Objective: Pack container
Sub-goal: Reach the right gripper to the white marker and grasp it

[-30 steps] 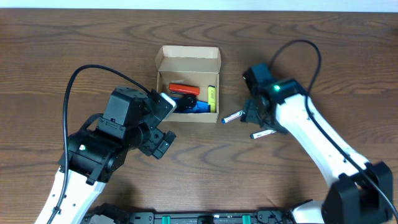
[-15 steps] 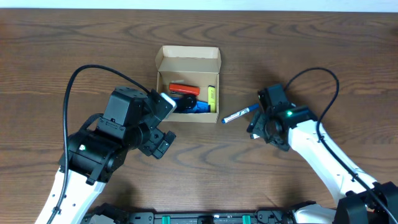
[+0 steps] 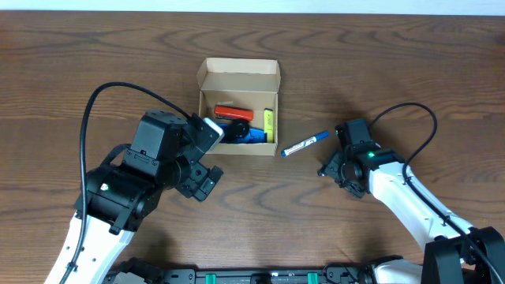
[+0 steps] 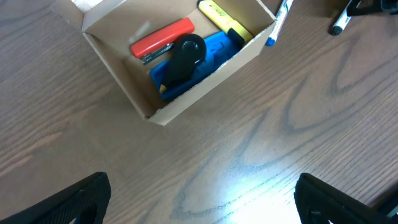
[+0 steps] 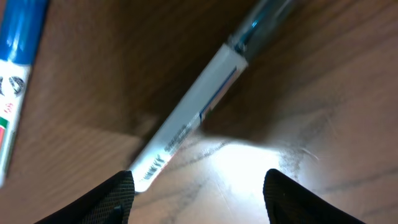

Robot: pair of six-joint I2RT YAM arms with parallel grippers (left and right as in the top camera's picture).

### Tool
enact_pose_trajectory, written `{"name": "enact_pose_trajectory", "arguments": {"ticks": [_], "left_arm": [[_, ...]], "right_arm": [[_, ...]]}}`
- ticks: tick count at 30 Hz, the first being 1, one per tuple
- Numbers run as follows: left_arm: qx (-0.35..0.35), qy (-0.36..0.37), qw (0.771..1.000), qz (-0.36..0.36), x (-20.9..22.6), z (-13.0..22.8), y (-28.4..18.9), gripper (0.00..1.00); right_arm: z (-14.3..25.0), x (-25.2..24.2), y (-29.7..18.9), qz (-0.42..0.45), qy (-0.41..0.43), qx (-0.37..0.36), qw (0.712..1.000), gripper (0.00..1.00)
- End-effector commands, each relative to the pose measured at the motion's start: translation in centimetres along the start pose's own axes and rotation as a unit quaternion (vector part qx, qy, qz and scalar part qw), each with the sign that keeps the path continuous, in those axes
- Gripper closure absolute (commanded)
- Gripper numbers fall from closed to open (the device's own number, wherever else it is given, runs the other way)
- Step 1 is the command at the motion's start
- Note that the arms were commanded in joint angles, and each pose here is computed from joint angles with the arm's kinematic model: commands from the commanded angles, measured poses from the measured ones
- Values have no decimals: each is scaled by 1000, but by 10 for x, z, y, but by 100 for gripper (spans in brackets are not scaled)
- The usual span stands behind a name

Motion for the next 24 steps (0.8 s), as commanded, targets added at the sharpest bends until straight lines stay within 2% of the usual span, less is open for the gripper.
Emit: {"name": "enact_pose_trajectory", "arguments": {"ticks": [1, 14, 24], "left_arm": [[-11, -2, 1000, -3, 1, -4, -6, 5], [-11, -2, 1000, -3, 1, -4, -6, 5], [-11, -2, 1000, -3, 1, -4, -6, 5]], "right_arm": [[-6, -1, 1, -9, 25, -7, 1000, 32], [-13, 7, 20, -24, 61, 4, 998, 34], [-16, 4, 33, -21, 86, 26, 996, 42]]}}
Point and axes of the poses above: each gripper's point midway between its finger pads, its own y axis out along the fingers, its own x axis along the line the jaws close on, z = x × y, the point moved 7 cm from there along -y, back along the fingers, and after that the axes turned 5 degrees about y, right-handed, at the moved point
